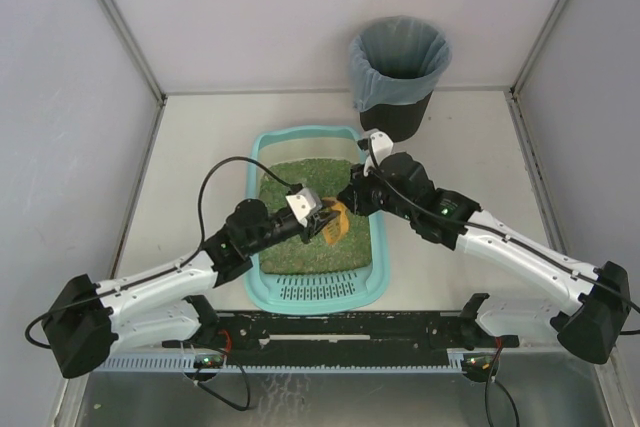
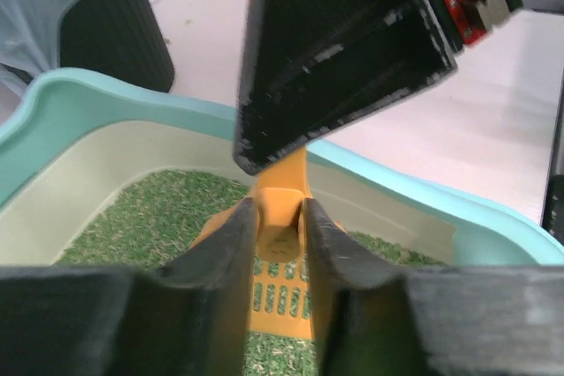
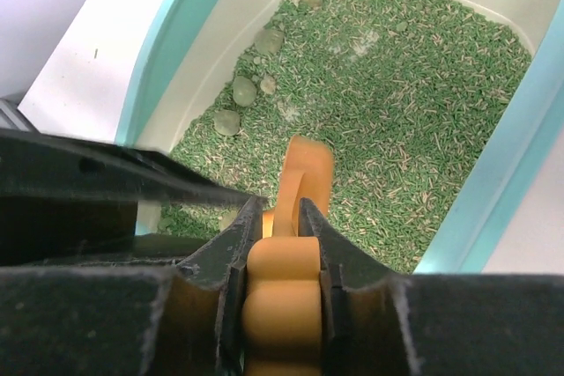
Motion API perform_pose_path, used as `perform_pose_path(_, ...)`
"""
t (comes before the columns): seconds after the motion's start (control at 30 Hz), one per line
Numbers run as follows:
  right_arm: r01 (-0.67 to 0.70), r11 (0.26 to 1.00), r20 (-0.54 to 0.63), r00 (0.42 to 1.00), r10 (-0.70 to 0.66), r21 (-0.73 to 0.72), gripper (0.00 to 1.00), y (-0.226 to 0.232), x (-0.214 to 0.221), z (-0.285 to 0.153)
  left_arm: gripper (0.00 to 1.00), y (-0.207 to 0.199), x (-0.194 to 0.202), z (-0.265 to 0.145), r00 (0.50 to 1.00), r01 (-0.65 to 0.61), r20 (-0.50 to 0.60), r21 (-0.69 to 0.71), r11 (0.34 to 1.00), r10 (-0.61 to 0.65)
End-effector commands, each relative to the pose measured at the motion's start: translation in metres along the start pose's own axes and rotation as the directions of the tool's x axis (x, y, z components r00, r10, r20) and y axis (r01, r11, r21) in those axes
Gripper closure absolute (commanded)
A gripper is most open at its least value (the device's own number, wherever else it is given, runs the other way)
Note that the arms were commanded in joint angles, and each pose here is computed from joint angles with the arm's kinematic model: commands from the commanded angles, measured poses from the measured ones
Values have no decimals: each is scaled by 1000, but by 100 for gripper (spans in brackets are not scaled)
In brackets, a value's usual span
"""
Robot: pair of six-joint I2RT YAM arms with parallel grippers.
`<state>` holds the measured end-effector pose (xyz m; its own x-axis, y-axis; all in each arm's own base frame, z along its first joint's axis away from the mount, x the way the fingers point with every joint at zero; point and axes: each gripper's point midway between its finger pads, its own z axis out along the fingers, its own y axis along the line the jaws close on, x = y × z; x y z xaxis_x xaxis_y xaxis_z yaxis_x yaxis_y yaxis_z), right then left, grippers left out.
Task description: Clean the litter box
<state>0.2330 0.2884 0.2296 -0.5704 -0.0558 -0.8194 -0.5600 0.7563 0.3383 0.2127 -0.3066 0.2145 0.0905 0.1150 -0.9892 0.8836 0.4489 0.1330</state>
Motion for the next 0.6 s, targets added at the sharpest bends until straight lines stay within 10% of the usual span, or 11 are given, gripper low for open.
perform_pose_path(0.0,24,1000,77,997,-23,-12,100,6,-17,-2,57,22,-51,-12,978,130,177,-131,983,-106)
perform_pose_path(0.2,52,996,150,987,-62,69,100,-7,-34,-14,26,67,-55,-57,910,407,257,-390,826,-327)
perform_pose_path(0.57,-75,993,228,972,52,94,100,-9,-49,-4,22,140,11,-180,753,469,162,-812,347,-638)
